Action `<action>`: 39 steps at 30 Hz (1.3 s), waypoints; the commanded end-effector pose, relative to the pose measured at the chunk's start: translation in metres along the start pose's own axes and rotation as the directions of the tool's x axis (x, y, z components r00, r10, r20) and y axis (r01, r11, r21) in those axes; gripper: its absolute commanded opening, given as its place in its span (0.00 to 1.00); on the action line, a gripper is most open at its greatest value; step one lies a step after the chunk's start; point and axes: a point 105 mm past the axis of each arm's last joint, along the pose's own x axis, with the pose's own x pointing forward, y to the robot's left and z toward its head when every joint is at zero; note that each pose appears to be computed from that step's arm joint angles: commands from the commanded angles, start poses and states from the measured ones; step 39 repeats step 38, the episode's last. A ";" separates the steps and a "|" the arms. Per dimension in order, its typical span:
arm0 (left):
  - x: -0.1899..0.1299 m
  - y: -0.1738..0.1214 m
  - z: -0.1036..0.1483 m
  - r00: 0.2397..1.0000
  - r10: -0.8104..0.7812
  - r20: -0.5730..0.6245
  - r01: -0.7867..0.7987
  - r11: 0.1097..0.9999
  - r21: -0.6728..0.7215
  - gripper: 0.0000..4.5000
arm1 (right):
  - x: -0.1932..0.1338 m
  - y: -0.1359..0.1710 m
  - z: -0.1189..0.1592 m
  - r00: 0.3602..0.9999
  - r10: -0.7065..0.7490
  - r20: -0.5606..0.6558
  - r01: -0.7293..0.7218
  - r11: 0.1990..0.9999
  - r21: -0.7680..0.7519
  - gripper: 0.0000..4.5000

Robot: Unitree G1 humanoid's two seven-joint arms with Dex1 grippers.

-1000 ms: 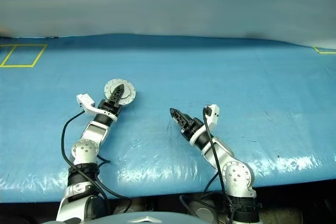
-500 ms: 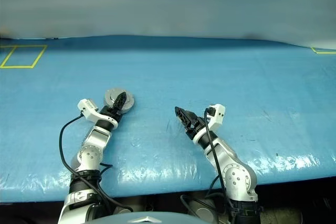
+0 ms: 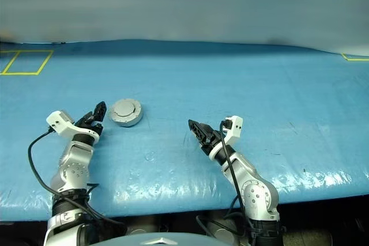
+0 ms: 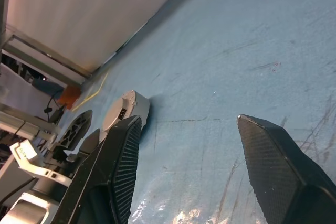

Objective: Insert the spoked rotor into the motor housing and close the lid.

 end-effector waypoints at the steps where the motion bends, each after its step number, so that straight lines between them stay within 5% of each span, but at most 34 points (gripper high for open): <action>1: -0.001 -0.050 0.025 0.966 -0.251 0.056 0.239 0.957 0.167 0.89 | -0.002 0.012 0.021 0.995 0.046 0.084 -0.037 0.994 -0.099 0.68; 6: -0.013 -0.110 0.027 0.869 -0.495 -0.016 0.472 0.818 0.330 0.89 | -0.002 0.015 0.037 0.995 0.037 0.094 -0.009 0.961 -0.278 0.68; 11: -0.025 -0.134 0.004 0.847 -0.519 -0.115 0.520 0.762 0.386 0.89 | 0.004 0.018 0.054 0.990 -0.013 0.140 0.085 0.850 -0.520 0.68; 13: -0.029 -0.132 -0.007 0.878 -0.470 -0.092 0.471 0.813 0.344 0.89 | 0.004 0.017 0.049 0.992 -0.031 0.119 0.098 0.784 -0.614 0.68; 18: -0.049 -0.129 -0.040 0.885 -0.440 -0.153 0.458 0.766 0.452 0.89 | 0.001 -0.005 0.028 0.983 -0.157 0.096 0.176 0.652 -0.737 0.68; 23: -0.067 -0.122 -0.059 0.873 -0.441 -0.207 0.482 0.725 0.492 0.89 | -0.006 -0.006 0.011 0.983 -0.170 0.074 0.163 0.605 -0.779 0.68; 39: -0.055 -0.102 -0.063 0.917 -0.348 -0.196 0.399 0.780 0.482 0.89 | -0.009 -0.014 0.005 0.971 -0.219 0.092 0.213 0.632 -0.745 0.68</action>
